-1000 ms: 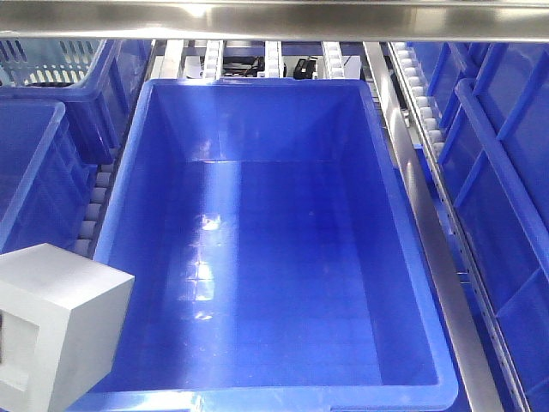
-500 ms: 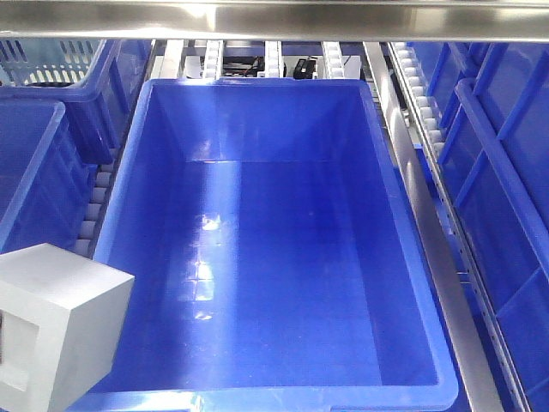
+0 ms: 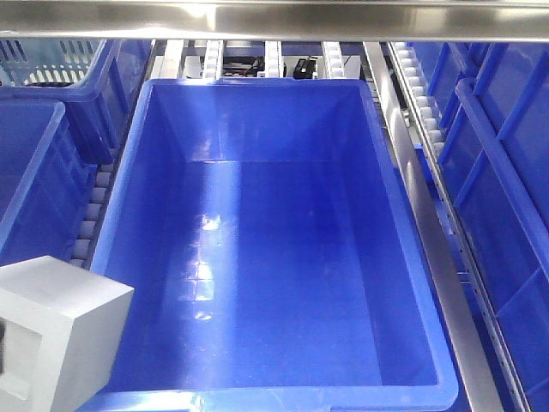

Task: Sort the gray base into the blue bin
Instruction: 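Move the left gripper over the blue bin and lower the block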

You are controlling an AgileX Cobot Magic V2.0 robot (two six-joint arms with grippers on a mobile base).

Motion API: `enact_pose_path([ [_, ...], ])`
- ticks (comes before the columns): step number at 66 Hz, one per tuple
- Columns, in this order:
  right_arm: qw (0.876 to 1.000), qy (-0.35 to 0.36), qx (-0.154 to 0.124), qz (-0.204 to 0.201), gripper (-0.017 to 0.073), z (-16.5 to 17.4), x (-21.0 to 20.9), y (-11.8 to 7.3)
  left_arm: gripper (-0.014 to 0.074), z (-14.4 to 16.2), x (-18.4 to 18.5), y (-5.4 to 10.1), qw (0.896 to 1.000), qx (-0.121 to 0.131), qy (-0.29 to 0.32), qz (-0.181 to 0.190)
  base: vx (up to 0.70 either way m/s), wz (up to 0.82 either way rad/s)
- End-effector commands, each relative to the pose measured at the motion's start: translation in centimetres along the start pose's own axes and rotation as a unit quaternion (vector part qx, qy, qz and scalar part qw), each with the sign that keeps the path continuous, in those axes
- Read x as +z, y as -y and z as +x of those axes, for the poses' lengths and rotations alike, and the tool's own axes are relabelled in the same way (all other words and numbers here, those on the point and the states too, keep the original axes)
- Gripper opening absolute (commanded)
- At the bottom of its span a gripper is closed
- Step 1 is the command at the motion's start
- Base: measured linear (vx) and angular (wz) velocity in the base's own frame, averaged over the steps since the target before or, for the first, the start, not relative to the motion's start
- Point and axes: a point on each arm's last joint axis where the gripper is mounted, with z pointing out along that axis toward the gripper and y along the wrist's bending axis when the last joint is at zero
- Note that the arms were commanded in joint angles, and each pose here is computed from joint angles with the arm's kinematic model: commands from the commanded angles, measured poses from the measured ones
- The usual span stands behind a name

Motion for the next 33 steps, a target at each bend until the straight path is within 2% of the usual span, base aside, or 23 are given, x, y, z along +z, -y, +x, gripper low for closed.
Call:
enact_pose_path([
  [1,0.999,0.035,-0.006,0.0,-0.0009,-0.2,0.0,0.0,-0.0003,-3.1,-0.5,0.4,0.994,-0.009,0.102,0.02,0.0,0.0],
  [5,0.999,0.035,-0.006,0.0,-0.0009,-0.2,0.0,0.0,-0.0002,-4.3,-0.4,0.5,0.992,-0.011,0.123,0.024,0.0,0.0],
  [11,0.999,0.035,-0.006,0.0,-0.0009,-0.2,0.0,0.0,0.0001,-6.3,0.4,0.7,0.992,-0.02,0.122,0.027,0.0,0.0],
  [25,0.999,0.035,-0.006,0.0,-0.0009,-0.2,0.0,0.0,0.0008,-9.6,5.8,1.1,0.998,-0.018,0.055,0.023,0.0,0.0],
  [33,0.999,0.035,-0.006,0.0,-0.0009,-0.2,0.0,0.0,0.0011,-10.4,8.9,1.4,0.998,-0.038,0.035,0.026,0.0,0.0],
])
